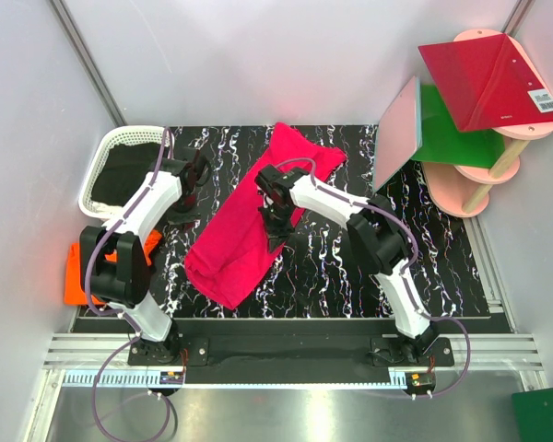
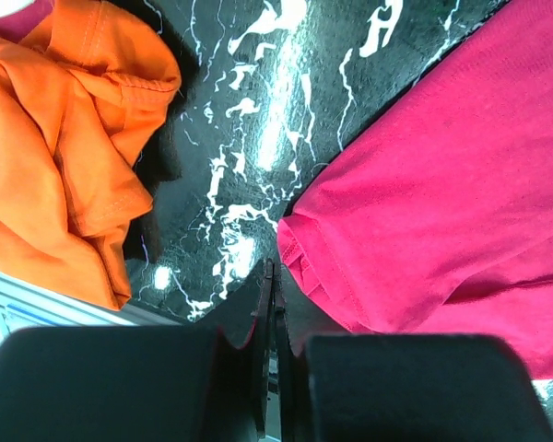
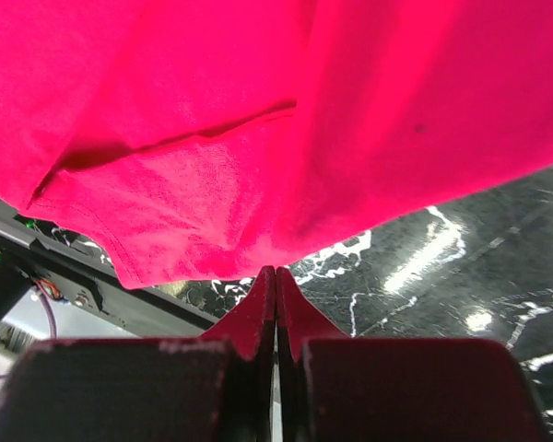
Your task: Fold and stack the t-shirts
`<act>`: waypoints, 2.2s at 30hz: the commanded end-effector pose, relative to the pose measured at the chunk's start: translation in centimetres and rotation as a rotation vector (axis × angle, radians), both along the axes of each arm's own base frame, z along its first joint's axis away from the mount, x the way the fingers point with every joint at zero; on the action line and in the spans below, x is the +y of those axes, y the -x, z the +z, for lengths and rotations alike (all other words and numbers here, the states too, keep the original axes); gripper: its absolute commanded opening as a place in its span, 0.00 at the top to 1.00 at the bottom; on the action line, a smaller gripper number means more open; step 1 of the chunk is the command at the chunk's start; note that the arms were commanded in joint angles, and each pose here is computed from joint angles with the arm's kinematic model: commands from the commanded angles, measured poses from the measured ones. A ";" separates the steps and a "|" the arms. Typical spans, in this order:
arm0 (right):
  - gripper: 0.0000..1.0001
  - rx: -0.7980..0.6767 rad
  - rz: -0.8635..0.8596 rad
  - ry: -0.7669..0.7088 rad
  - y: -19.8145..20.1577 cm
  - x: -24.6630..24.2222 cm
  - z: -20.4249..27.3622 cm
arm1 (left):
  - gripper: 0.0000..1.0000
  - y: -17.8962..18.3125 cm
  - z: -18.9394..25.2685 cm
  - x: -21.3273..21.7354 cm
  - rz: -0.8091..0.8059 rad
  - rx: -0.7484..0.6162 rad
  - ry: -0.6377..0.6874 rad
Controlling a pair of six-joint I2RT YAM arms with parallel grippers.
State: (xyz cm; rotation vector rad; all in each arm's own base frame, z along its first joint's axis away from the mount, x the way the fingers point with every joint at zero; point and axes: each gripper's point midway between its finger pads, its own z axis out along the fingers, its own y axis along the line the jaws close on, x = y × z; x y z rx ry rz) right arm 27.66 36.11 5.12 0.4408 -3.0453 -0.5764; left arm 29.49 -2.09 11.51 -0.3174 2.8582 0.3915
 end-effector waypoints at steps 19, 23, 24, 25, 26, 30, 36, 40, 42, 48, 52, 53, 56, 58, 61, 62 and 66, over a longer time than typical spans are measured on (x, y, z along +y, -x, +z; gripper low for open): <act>1.00 0.192 0.064 0.469 8.2 -7.3 -7.3 | 0.96 -0.5 -0.2 -0.1 -0.034 -0.016 0.016; 1.00 0.176 -0.003 0.581 7.8 -10.7 -8.0 | 0.96 -0.4 -0.5 -0.1 -0.037 -0.005 0.015; 1.00 0.173 -0.014 0.596 7.5 -11.3 -8.0 | 0.96 -0.2 -0.6 -0.1 -0.040 0.002 0.015; 1.00 0.157 -0.037 0.619 6.7 -12.4 -7.8 | 0.96 -0.2 -0.6 -0.1 -0.039 0.001 0.015; 1.00 0.151 -0.046 0.635 6.3 -13.0 -7.7 | 0.96 -0.1 -0.7 0.0 -0.039 0.004 0.014; 1.00 0.094 -0.076 0.723 4.2 -16.2 -6.6 | 0.96 0.0 -0.9 -0.1 -0.040 0.010 0.018; 1.00 -0.084 -0.127 0.762 0.4 -17.8 -2.6 | 0.95 -0.2 -1.5 -1.2 -0.035 0.006 0.072; 1.00 -0.328 -0.212 0.689 -3.5 -17.4 3.2 | 0.92 -1.3 -1.1 -3.2 -0.065 -0.029 0.147; 1.00 -0.455 -0.259 0.616 -5.5 -17.1 6.5 | 0.90 -2.3 -0.6 -4.5 -0.098 -0.053 0.172; 0.99 -0.524 -0.287 0.447 -8.4 -15.5 10.2 | 0.80 -3.7 0.2 -9.9 -0.238 -0.058 0.276; 0.90 -0.432 -0.247 0.365 -6.6 -14.1 9.6 | 0.40 -2.2 0.4 -13.7 -0.356 -0.046 0.330; 0.84 -0.405 -0.246 0.323 -6.0 -13.5 9.6 | 0.20 -1.0 0.4 -15.0 -0.400 -0.044 0.337; 0.49 -0.360 -0.243 0.260 -4.2 -13.1 9.3 | 0.08 2.2 0.1 -17.9 -0.494 -0.027 0.405; 0.27 -0.349 -0.258 0.226 -3.1 -13.2 9.3 | 0.08 4.5 -0.2 -19.8 -0.568 -0.006 0.437; 0.23 -0.301 -0.261 0.176 -1.1 -13.2 9.1 | 0.08 7.3 -0.6 -21.2 -0.654 0.005 0.423; 0.23 -0.272 -0.253 0.153 -0.3 -12.9 9.0 | 0.09 8.2 -0.8 -21.2 -0.669 0.006 0.418; 0.25 -0.166 -0.248 0.082 3.1 -12.8 8.2 | 0.13 10.6 -1.7 -21.6 -0.707 -0.001 0.412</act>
